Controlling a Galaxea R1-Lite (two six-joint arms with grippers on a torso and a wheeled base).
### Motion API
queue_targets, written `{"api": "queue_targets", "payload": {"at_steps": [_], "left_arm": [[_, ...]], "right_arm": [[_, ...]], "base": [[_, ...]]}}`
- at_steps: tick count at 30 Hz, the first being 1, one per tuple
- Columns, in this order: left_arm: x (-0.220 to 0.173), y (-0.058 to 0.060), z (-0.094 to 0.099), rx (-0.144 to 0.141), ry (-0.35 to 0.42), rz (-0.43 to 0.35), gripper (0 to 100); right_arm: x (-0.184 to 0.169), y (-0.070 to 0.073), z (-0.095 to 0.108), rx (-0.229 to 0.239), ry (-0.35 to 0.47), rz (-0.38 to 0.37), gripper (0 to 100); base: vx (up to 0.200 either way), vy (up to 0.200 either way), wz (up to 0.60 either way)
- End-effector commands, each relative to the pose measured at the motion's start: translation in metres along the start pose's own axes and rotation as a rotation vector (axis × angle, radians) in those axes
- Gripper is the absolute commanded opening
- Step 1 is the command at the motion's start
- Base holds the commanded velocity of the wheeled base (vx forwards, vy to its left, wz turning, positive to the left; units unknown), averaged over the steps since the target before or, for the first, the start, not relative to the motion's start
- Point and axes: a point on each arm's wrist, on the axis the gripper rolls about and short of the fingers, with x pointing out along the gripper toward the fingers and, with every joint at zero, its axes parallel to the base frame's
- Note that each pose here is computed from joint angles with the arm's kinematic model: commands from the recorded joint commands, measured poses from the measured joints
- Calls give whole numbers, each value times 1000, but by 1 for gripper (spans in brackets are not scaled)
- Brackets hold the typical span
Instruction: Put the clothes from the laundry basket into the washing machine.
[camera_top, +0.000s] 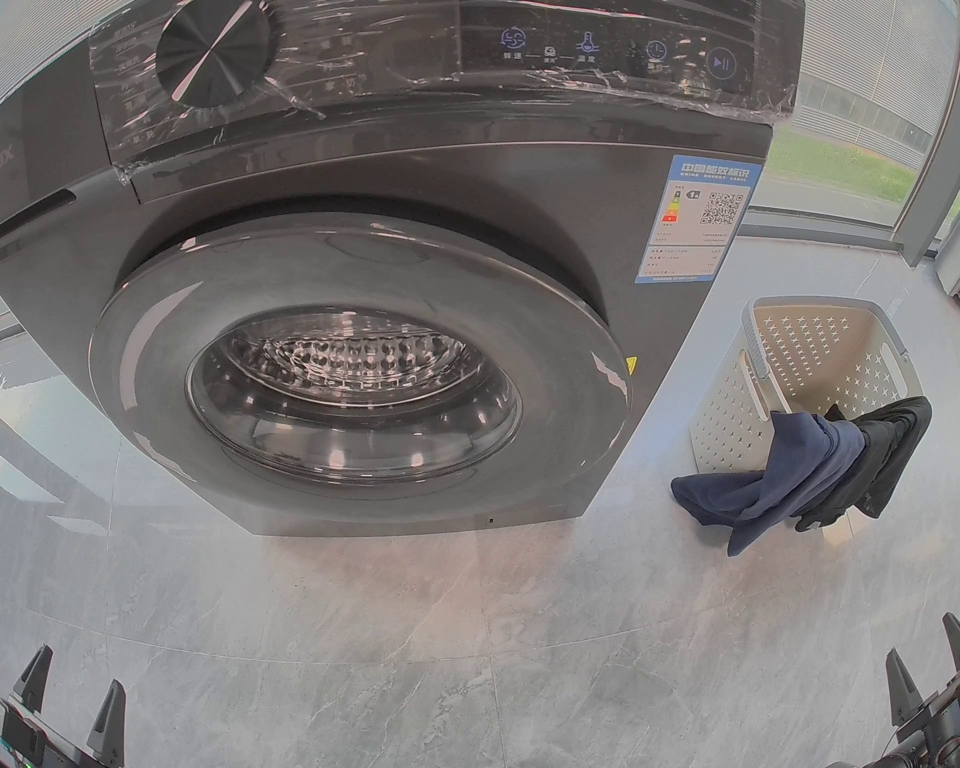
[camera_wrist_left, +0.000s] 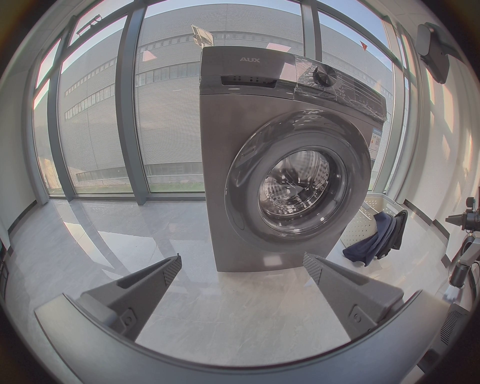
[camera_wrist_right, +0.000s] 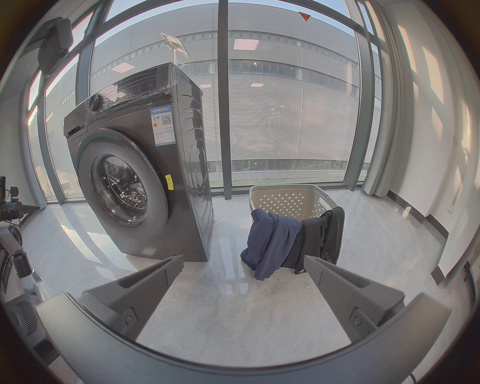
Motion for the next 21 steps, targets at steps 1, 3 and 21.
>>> {"api": "queue_targets", "payload": {"at_steps": [1,3,21], "left_arm": [[0,0,-5,0,6,1,100],[0,0,-5,0,6,1,100],[0,0,-5,0,6,1,100]], "right_arm": [[0,0,-5,0,6,0,100],[0,0,-5,0,6,0,100],[0,0,-5,0,6,0,100]], "base": [[0,0,0],[0,0,0],[0,0,200]]}}
